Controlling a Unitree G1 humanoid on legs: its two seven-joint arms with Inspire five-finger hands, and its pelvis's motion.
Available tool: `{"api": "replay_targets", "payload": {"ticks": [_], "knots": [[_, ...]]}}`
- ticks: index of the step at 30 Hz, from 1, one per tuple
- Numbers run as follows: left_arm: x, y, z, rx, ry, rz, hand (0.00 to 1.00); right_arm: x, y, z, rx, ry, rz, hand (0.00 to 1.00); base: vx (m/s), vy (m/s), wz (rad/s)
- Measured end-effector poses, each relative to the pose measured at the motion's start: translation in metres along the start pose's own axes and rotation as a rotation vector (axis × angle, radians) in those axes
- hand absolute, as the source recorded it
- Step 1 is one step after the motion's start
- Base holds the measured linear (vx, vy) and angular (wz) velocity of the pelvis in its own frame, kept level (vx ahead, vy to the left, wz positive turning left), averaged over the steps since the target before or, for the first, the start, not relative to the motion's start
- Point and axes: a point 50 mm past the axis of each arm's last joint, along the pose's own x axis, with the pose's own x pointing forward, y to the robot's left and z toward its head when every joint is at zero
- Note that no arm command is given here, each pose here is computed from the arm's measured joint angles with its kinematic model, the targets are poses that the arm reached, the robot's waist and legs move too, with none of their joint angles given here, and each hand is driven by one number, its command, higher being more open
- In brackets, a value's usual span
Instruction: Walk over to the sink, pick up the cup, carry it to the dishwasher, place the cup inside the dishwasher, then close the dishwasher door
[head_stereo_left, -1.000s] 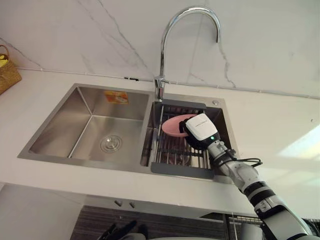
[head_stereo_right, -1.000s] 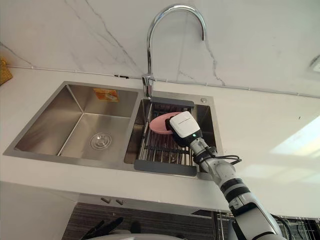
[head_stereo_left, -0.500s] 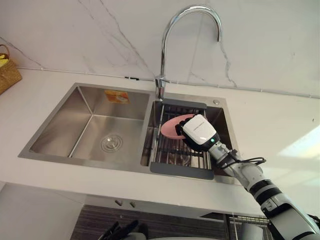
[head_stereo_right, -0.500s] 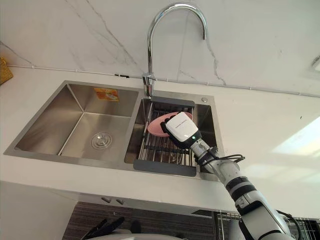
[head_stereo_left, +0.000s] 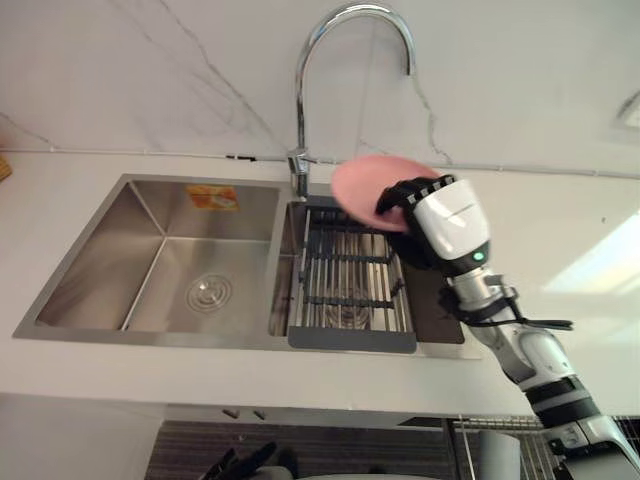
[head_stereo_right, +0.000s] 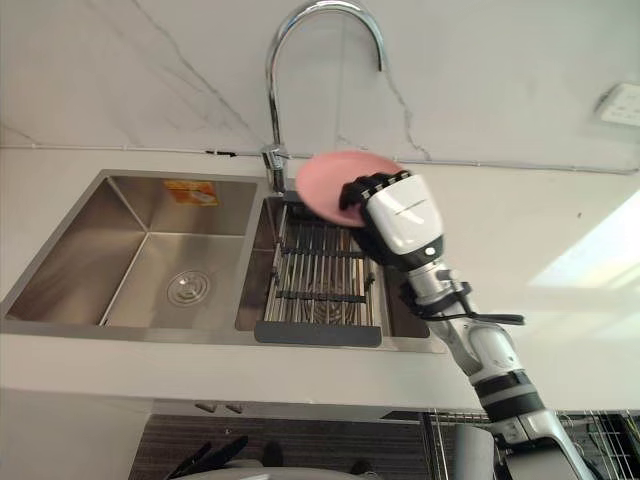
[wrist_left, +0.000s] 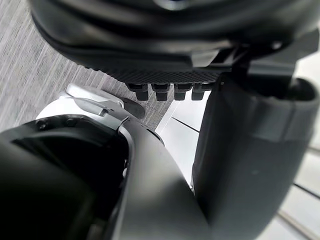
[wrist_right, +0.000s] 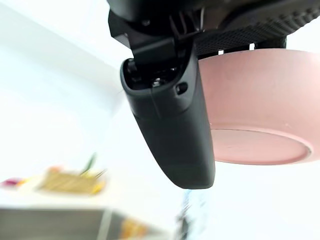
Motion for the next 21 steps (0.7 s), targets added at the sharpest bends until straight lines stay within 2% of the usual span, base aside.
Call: {"api": "replay_targets", "payload": {"ticks": [4, 9, 14, 18, 21], "knots": [[0.000, 0.002, 0.000, 0.087, 0.002, 0.017, 1.00, -0.012, -0.029, -0.021, -0.073, 0.083, -0.067, 0.00, -0.01, 0.022, -0.42], [0.000, -0.001, -0.009, 0.103, 0.062, 0.018, 1.00, -0.045, -0.063, -0.048, -0.190, 0.215, -0.089, 0.00, 0.02, 0.005, -0.36], [0.000, -0.001, -0.015, 0.117, 0.116, 0.020, 1.00, -0.091, -0.099, -0.082, -0.357, 0.439, -0.125, 0.00, 0.00, 0.003, -0.48], [0.002, -0.003, -0.012, 0.136, 0.145, 0.015, 1.00, -0.125, -0.103, -0.100, -0.392, 0.635, -0.185, 0.00, -0.07, 0.025, -0.69], [0.005, -0.001, -0.001, 0.144, 0.161, 0.038, 1.00, -0.160, -0.088, -0.097, -0.402, 0.800, -0.204, 0.00, -0.07, 0.012, -0.95]]}}
